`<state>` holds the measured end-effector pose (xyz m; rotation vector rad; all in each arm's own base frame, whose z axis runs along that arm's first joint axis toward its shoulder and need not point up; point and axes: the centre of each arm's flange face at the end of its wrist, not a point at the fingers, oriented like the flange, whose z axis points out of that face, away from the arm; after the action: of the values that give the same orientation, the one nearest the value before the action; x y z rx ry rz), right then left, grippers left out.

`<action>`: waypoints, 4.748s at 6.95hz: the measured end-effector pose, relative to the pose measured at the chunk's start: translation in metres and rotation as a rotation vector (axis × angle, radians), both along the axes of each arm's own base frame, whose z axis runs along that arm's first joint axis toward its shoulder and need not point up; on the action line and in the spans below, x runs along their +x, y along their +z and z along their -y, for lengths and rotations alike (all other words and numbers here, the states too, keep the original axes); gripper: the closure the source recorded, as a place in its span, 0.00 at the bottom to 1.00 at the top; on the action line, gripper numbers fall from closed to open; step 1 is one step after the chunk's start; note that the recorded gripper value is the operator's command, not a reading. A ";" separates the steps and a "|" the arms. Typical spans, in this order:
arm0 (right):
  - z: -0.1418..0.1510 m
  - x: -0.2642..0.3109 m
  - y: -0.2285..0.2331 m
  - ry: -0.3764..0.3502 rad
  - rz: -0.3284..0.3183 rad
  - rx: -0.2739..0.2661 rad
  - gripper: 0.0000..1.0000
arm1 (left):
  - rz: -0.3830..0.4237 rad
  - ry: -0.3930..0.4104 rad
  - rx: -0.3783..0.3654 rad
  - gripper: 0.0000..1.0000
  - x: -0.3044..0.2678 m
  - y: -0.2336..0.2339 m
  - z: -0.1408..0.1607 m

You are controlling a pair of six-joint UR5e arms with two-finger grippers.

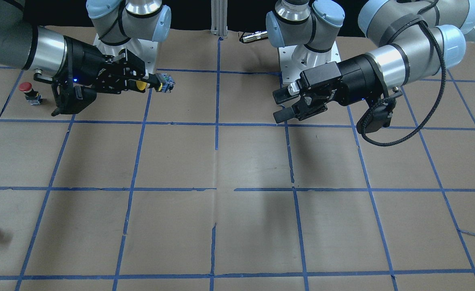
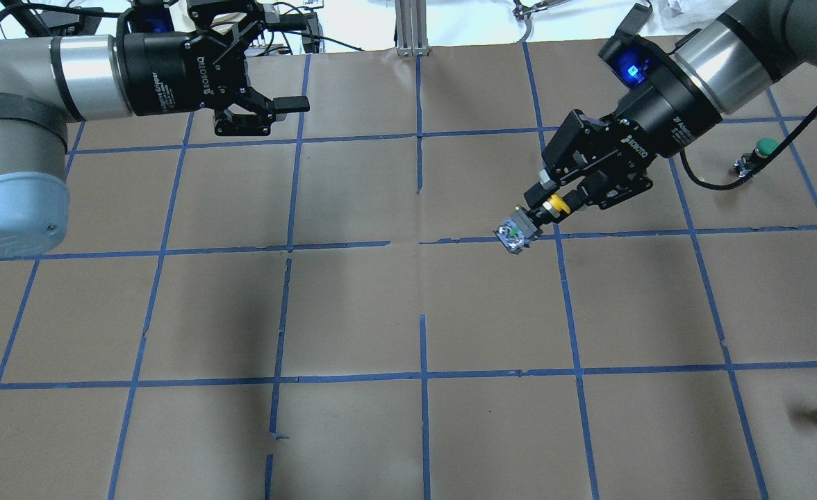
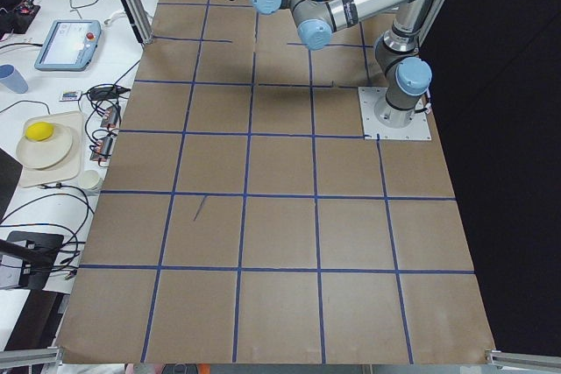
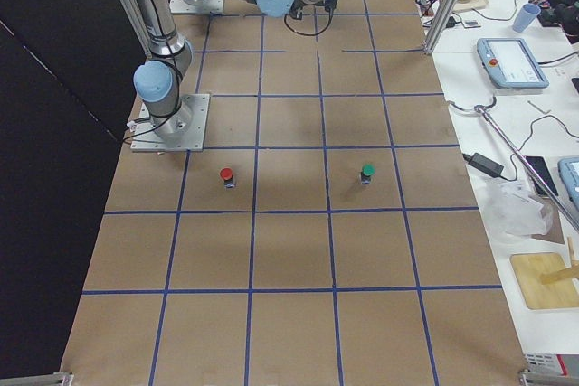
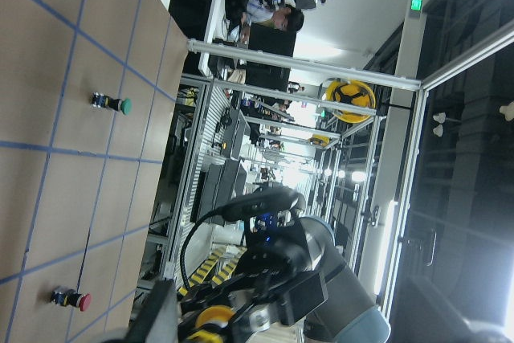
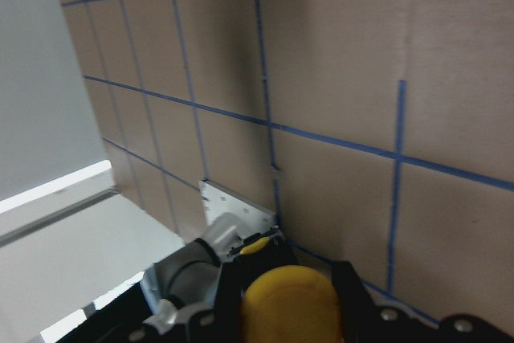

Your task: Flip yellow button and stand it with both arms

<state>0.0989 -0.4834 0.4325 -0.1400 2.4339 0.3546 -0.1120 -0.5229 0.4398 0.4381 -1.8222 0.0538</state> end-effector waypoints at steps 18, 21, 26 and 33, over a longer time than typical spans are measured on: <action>-0.045 -0.335 -0.195 0.847 -0.461 -0.703 0.63 | 1.244 -0.530 -0.022 0.00 -0.005 0.058 -0.018; -0.048 -0.335 -0.207 0.825 -0.451 -0.689 0.00 | 1.249 -0.523 -0.026 0.00 -0.004 0.061 -0.020; -0.044 -0.329 -0.183 0.680 -0.520 -0.640 0.00 | 1.276 -0.524 -0.013 0.00 0.001 0.069 -0.027; 0.049 -0.193 0.037 0.185 -0.549 -0.329 0.00 | 1.249 -0.536 0.012 0.00 0.000 0.080 -0.016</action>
<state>-0.0946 -0.5326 0.4694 -0.4658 3.0206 0.0688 -0.1119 -0.5070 0.5200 -0.1798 -3.1104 -0.0764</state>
